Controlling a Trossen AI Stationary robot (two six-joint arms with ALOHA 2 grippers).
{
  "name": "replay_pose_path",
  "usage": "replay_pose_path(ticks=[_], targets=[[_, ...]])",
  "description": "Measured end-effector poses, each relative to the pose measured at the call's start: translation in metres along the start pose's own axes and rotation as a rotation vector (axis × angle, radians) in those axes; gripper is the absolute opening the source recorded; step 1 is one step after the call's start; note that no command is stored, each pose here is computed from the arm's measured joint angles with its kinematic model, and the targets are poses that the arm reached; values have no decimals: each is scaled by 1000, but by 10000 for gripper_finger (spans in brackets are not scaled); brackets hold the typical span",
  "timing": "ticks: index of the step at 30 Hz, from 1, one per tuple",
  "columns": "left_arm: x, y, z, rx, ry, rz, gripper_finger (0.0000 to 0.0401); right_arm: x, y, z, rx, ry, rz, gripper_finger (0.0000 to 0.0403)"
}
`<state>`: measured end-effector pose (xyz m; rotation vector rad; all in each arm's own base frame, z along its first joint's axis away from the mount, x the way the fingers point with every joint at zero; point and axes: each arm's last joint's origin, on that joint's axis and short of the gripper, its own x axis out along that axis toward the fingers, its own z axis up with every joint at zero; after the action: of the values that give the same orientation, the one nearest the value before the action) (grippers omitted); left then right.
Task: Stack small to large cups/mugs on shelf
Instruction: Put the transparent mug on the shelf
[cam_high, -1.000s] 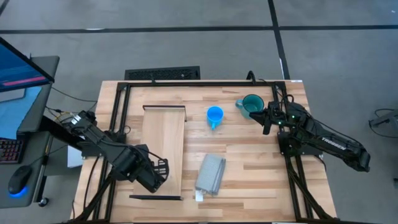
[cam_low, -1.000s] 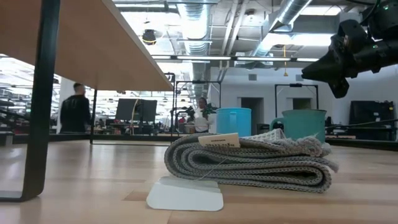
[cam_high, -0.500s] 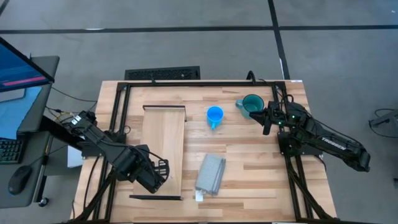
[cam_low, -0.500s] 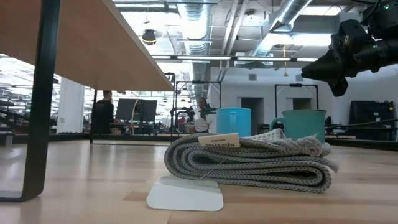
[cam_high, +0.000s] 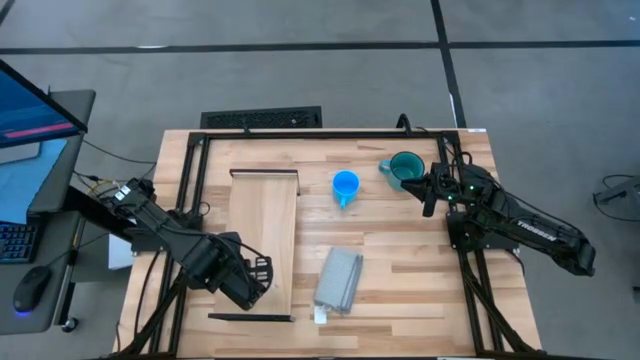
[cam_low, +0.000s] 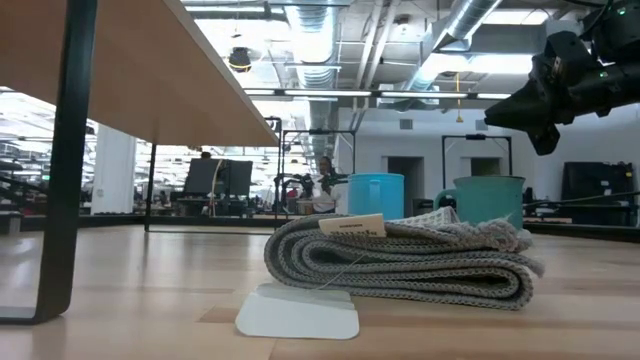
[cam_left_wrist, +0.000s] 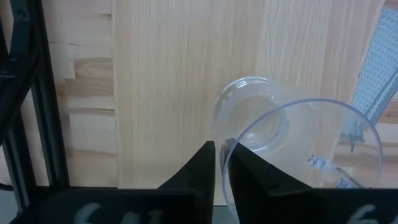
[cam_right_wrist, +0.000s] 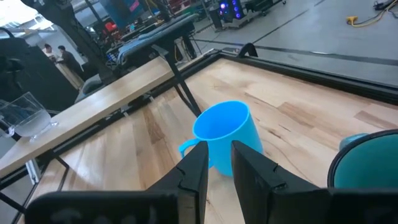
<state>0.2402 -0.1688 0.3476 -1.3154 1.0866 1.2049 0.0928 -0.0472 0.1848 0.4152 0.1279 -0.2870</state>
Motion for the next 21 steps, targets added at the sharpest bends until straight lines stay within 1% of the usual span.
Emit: replay_pose_path(ticks=[8, 11, 14, 18, 21], targets=[[0, -2, 2, -2, 10, 9, 94, 0, 0, 0, 0, 0, 0, 93], [0, -2, 2, -1, 12, 11, 110, 0, 0, 0, 0, 0, 0, 93], [0, -2, 2, -2, 21, 18, 119, 0, 0, 0, 0, 0, 0, 93], [0, -1, 1, -4, 47, 39, 121, 0, 0, 0, 0, 0, 0, 93], [0, -2, 0, -5, 58, 28, 121, 0, 0, 0, 0, 0, 0, 93]])
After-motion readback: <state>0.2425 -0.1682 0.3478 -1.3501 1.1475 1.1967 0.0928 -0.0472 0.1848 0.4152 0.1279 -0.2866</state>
